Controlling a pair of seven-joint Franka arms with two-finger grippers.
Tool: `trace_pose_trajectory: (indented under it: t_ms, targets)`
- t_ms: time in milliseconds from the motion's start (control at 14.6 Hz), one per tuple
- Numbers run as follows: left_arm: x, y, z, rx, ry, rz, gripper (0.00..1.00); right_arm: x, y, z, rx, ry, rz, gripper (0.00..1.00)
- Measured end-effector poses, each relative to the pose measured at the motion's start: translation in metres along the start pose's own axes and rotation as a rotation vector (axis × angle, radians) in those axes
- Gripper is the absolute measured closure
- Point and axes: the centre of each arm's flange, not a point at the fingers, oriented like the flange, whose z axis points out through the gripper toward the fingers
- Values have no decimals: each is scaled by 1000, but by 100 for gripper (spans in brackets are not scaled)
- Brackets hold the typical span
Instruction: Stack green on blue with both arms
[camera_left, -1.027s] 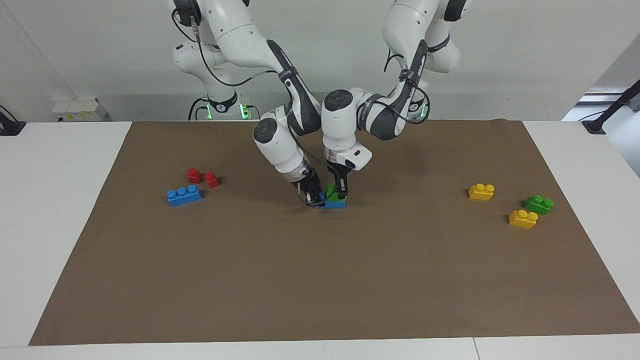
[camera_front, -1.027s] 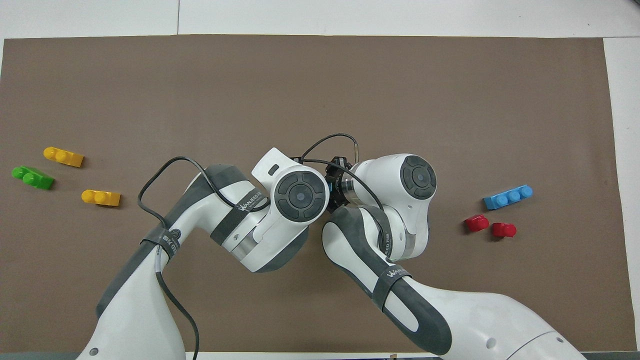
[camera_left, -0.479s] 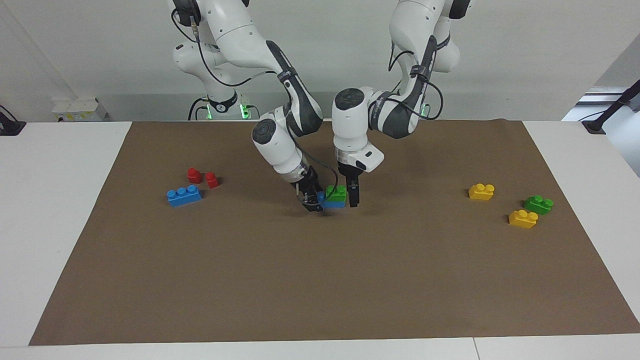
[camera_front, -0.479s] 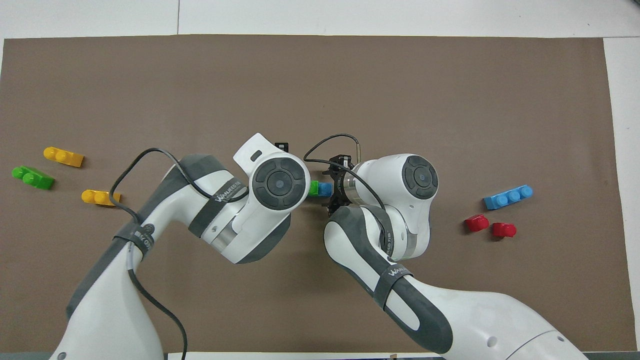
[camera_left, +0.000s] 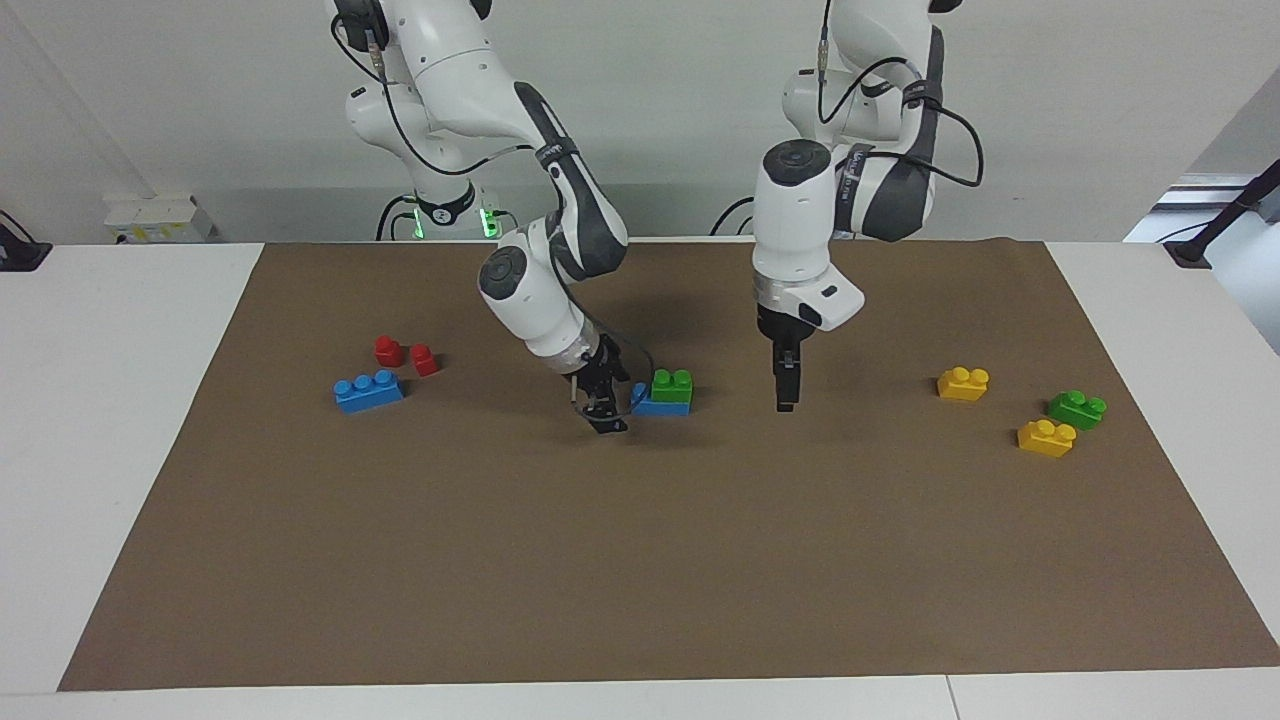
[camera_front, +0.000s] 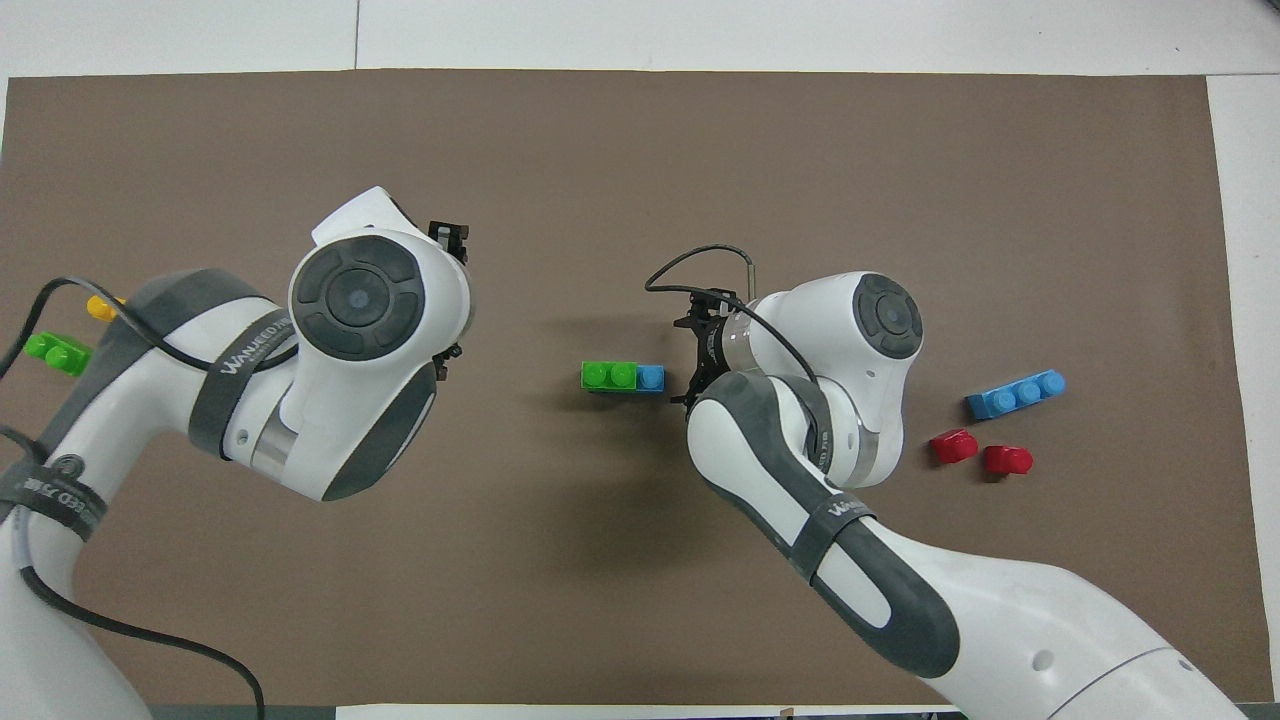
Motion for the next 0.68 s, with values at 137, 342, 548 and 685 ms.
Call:
trace_pose_trajectory:
  t_ms: [137,342,548,685]
  targets:
    - [31,6,-2,11,13,108,0,21,-14,-25,-25,-13,-28,0]
    - [83,14,-4,25,27,282,0,54,-27,-69,-62,-22,-183,0]
    - [133,19,-7,26,40,429,0,78,-28,-121,-94,25,-408,0]
    - [157,19,-10,42,43,560,0,85,-23,-160,-133,56,-561,0]
